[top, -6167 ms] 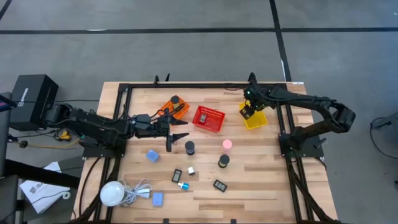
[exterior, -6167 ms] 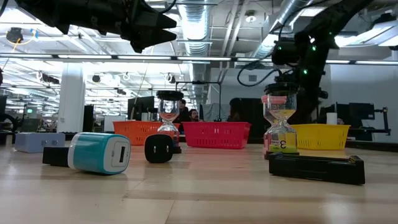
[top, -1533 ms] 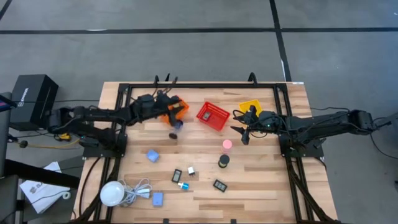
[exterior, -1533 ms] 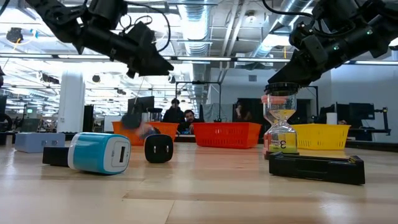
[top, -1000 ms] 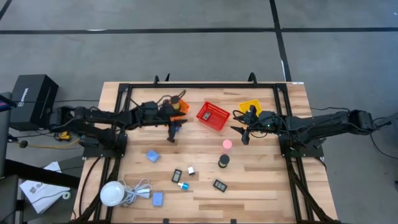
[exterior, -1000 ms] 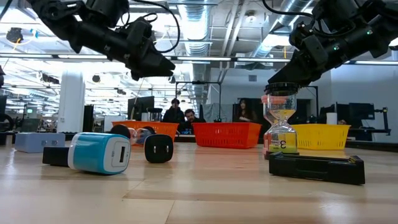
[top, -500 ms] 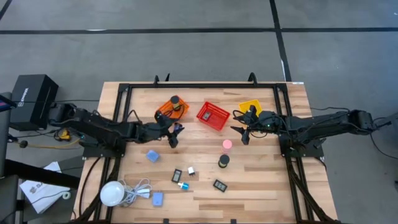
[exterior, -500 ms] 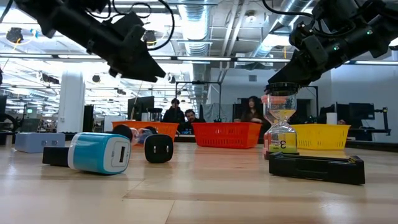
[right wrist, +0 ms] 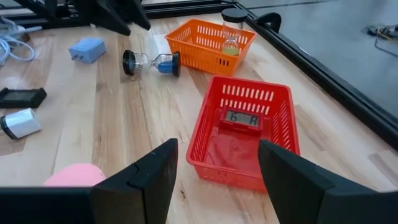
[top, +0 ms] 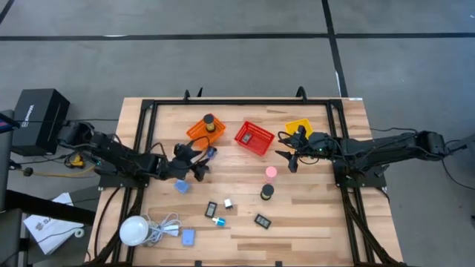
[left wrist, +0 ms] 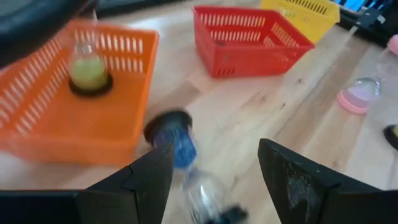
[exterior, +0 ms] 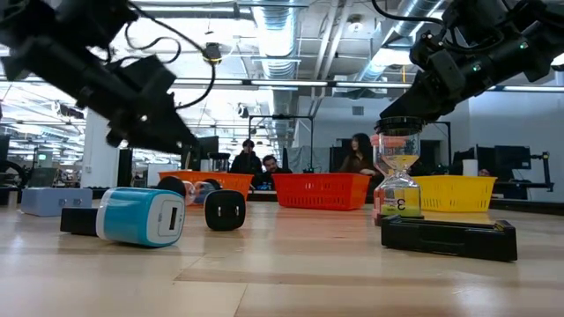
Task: Pick & Place Office items
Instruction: Put the blue hourglass into the orange bin
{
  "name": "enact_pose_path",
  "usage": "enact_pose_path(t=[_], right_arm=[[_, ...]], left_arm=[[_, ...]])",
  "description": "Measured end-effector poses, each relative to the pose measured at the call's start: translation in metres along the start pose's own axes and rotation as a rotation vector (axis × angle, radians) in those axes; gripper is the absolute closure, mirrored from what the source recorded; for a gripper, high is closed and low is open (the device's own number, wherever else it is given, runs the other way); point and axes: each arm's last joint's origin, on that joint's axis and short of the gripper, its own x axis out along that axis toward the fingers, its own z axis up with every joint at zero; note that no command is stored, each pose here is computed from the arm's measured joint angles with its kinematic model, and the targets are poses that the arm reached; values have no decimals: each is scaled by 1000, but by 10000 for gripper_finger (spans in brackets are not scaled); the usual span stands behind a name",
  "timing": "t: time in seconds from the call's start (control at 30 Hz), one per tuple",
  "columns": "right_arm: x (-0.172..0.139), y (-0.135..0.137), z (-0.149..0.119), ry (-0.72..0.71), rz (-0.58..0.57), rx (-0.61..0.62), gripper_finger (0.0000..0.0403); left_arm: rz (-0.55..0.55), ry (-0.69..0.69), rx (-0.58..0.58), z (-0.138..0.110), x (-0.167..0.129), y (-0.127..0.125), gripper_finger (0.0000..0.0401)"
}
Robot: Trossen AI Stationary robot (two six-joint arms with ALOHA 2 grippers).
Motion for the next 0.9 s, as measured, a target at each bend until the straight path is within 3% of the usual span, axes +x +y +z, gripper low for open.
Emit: enact_pose_path(t=[0.13,0.33,0.67,0.9], right_arm=[[0,-2,0,-3,-8,-60,189],[2,-11,3,-22,-55,-39,189],[3,-28,4,-27,-137,-5,189],[3,-31,4,-25,-151,2,189]], left_arm=[[-14,8,-11,-7,-4,-2,174],[-22,36,-27,-19,-2,-7,174],[64,58,25,-40,18,-22,174],[130,82,34,-48,30,-16,174]])
